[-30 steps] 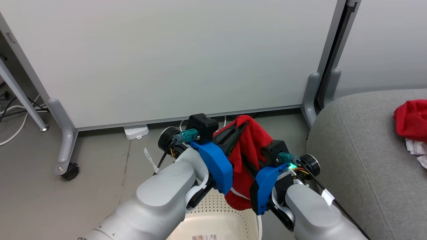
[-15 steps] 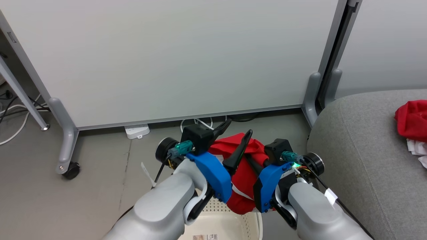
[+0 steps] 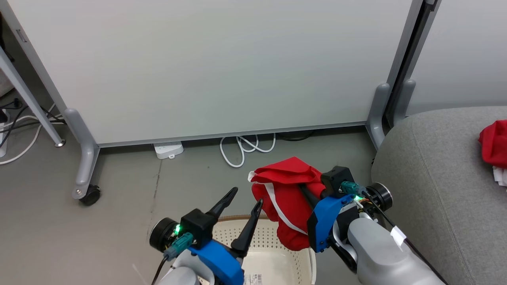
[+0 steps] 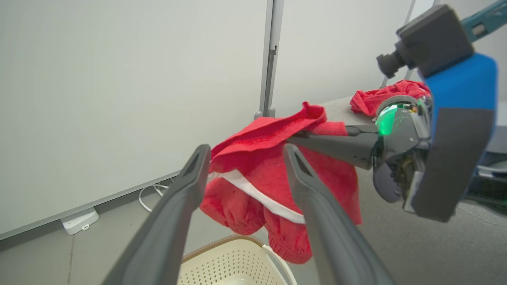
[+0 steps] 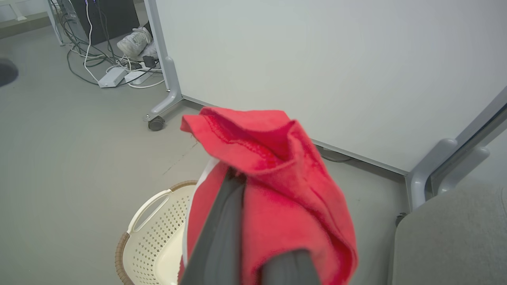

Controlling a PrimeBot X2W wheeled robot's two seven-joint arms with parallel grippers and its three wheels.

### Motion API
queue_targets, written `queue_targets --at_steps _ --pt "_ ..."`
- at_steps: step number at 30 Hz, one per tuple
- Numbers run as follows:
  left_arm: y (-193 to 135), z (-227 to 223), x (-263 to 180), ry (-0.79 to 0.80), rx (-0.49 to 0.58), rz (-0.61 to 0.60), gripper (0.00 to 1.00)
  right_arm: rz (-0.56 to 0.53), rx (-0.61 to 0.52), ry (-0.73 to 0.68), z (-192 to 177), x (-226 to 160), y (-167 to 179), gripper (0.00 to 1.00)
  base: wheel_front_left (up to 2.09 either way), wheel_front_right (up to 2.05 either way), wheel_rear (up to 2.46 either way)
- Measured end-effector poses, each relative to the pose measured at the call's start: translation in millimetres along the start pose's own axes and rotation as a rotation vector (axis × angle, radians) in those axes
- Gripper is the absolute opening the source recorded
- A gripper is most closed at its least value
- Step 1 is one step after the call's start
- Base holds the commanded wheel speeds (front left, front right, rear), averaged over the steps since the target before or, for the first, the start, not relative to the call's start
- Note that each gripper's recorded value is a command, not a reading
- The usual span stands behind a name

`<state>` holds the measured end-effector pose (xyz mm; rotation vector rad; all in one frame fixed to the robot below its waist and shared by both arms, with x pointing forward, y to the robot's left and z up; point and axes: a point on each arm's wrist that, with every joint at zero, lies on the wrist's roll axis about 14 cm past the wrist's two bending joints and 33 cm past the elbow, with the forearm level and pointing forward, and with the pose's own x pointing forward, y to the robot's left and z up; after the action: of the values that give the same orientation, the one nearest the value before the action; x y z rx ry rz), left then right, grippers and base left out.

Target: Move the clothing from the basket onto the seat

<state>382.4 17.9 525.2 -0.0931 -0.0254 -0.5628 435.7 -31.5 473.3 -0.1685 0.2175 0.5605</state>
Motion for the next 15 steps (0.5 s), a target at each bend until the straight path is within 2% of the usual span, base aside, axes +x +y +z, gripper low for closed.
queue_targets --at_steps 7,15 --pt "18.1 -3.9 -23.3 -0.020 0.003 0.065 1.00 -0.007 0.009 -0.003 -0.6 1.7 -1.6 0.00 0.00 0.00 0.00" --pt "23.6 -3.6 -36.7 -0.042 0.009 0.107 1.00 -0.009 0.008 -0.006 0.3 2.0 -1.7 0.00 0.00 0.00 0.00"
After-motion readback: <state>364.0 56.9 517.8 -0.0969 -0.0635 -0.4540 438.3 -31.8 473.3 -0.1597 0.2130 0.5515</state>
